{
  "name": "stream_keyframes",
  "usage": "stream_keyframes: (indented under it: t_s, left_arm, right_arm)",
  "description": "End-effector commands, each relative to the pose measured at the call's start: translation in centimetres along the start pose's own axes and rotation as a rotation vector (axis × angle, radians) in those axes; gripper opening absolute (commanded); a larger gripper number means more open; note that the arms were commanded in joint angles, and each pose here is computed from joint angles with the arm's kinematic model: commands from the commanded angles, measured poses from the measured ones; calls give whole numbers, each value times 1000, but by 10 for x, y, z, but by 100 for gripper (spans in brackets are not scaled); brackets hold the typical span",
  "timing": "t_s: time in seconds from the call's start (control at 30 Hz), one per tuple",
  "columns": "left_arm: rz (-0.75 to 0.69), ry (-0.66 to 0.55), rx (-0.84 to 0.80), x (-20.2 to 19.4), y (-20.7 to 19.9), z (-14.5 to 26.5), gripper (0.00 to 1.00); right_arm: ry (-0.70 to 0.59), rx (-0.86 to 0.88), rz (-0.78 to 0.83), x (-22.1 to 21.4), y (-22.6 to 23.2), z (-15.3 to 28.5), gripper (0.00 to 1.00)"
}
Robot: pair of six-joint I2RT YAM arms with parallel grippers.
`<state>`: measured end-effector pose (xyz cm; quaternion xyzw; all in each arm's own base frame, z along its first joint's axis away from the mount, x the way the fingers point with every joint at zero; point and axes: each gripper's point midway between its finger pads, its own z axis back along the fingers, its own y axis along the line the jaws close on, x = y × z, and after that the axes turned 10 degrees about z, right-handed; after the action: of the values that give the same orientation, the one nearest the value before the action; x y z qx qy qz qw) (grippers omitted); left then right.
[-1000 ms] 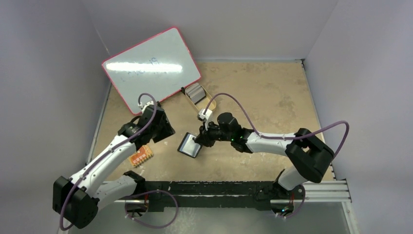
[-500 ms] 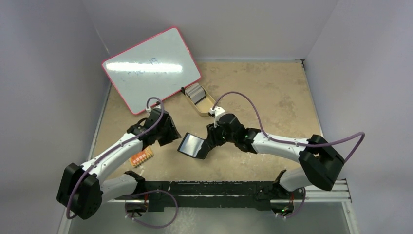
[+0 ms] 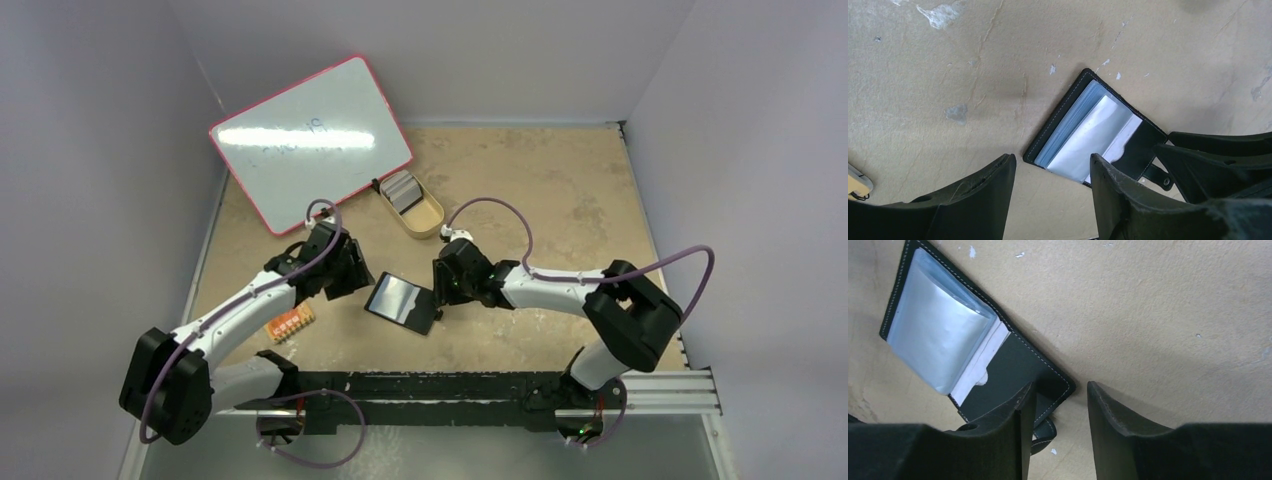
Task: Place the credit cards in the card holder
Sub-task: Open the card holder at the center of the board.
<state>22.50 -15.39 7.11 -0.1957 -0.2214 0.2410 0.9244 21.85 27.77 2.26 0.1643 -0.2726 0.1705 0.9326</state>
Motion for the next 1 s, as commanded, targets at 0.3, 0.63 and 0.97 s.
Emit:
stream_keyframes:
  t_s: [0.3, 0.63, 0.97]
  left_arm:
    - [39, 70, -117, -15, -17, -7, 52]
    - [95, -25, -87, 0, -8, 3, 56]
    - [67, -39, -31, 11, 1, -1, 62]
  right_arm:
    - [-69, -40, -92, 54, 15, 42, 44]
    - [-97, 140, -233, 64, 74, 36, 46]
    - [89, 24, -148, -6, 52, -13, 34]
